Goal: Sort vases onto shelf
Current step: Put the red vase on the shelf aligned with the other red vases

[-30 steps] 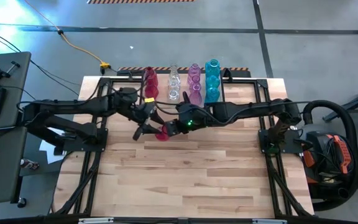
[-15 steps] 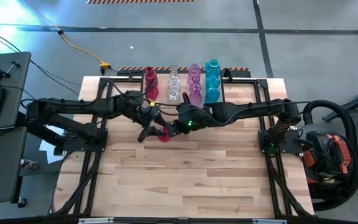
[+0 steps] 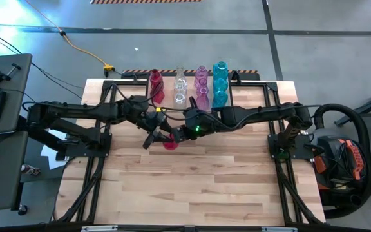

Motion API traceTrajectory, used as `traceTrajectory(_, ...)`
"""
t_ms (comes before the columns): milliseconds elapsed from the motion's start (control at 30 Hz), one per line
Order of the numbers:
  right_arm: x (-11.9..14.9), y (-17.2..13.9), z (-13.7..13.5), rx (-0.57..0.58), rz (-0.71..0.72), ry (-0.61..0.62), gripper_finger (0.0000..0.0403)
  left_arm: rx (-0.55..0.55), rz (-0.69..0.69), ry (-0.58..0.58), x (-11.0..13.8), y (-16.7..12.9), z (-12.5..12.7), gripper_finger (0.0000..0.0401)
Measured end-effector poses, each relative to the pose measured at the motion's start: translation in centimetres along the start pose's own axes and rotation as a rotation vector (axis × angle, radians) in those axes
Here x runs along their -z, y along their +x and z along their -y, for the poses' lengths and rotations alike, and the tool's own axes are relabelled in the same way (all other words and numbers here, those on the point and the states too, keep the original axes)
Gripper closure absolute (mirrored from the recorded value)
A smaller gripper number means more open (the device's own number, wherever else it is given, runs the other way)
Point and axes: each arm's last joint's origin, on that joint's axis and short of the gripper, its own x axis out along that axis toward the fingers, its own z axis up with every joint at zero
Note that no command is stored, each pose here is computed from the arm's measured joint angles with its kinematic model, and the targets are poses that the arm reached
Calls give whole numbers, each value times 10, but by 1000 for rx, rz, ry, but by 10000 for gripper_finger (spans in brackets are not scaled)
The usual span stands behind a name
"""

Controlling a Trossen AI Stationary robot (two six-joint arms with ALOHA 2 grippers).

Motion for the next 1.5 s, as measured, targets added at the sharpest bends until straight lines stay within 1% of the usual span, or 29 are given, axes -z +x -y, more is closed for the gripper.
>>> traceTrajectory(167, 0, 0, 0, 7, 15, -4, 403, -1, 1, 52, 0, 0, 0, 218)
traceTrajectory(433, -1, 0, 0, 15, 26, -4, 403, -1, 6, 65, -1, 0, 0, 189)
traceTrajectory(533, -1, 0, 1, 23, 39, 3, 403, -23, 7, 82, 0, 0, -1, 180)
traceTrajectory(733, -4, 1, 3, 49, 74, 43, 403, -181, 8, 76, 0, 0, -4, 179)
traceTrajectory(900, -4, 0, 4, 53, 83, 86, 403, -241, 12, 82, 1, 1, -2, 178)
traceTrajectory(1000, -4, 0, 4, 52, 86, 117, 403, -316, 19, 89, 1, 2, -1, 178)
traceTrajectory(1033, -5, 0, 3, 45, 95, 129, 403, -345, 22, 91, 1, 3, -1, 178)
traceTrajectory(1100, -7, -1, -4, -8, 127, 154, 403, -401, 17, 97, 3, 5, -2, 178)
traceTrajectory(1200, -9, -2, -6, -27, 147, 168, 402, -467, 29, 103, 2, 5, -1, 178)
traceTrajectory(1300, -8, -1, -4, -13, 155, 157, 402, -481, 28, 96, 3, 6, -2, 178)
traceTrajectory(1500, -6, -1, 0, 32, 136, 165, 402, -473, 30, 95, 3, 7, -2, 180)
